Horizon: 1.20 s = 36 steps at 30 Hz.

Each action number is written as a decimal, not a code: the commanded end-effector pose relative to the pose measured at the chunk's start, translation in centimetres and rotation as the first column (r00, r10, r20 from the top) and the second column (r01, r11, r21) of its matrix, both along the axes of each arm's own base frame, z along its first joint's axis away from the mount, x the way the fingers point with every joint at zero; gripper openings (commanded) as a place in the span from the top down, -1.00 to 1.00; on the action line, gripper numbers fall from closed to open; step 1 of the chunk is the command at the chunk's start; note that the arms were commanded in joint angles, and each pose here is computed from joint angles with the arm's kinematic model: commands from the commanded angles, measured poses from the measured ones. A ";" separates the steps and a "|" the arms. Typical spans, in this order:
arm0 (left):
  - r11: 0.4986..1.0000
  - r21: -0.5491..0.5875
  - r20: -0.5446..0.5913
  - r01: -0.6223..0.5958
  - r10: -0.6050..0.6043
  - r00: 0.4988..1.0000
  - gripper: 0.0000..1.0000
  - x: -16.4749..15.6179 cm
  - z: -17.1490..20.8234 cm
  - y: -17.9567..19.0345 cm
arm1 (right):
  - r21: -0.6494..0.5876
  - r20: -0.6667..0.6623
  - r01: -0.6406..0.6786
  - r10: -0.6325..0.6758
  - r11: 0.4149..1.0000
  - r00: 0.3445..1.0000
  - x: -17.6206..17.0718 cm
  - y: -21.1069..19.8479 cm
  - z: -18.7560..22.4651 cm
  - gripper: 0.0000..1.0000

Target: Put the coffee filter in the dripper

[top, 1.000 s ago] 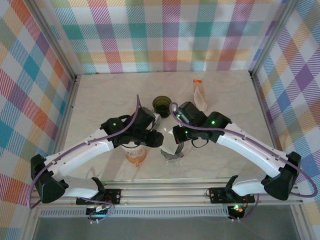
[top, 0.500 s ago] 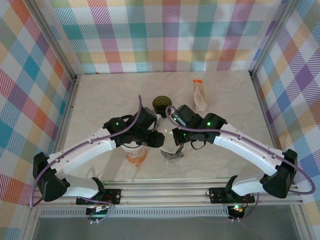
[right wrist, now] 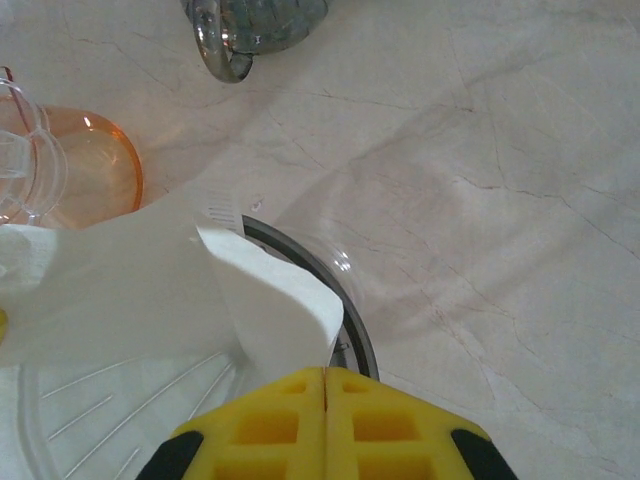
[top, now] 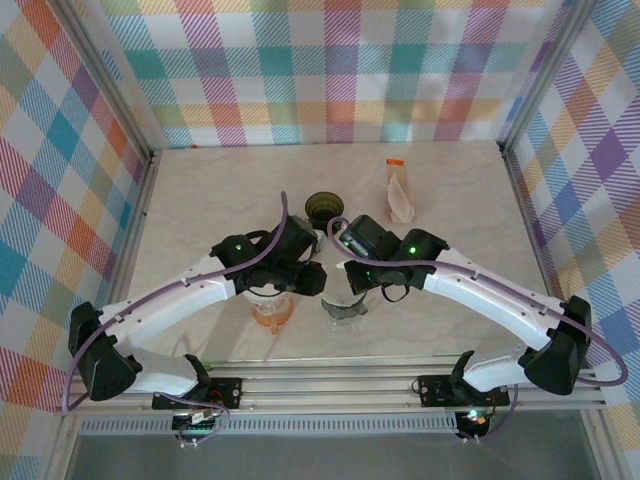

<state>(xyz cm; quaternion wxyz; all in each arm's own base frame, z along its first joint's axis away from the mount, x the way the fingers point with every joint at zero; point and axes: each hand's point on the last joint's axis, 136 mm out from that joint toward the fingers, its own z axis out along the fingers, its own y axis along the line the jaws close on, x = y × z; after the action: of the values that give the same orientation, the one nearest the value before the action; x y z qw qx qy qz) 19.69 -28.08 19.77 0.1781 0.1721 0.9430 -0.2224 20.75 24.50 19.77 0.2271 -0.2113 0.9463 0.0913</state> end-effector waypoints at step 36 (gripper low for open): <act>1.000 0.027 -0.003 0.012 -0.012 1.000 0.49 -0.1 0.1 -0.5 | -0.006 -0.032 0.012 -0.012 1.000 0.999 -0.9 -0.5 -1.0 0.79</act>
<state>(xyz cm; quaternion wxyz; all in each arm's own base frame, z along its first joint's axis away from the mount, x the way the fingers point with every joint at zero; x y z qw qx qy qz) 19.81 -28.41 19.38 0.1720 0.1729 0.9455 -0.2156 20.37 24.09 19.09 0.2185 -0.2057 0.9498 0.0889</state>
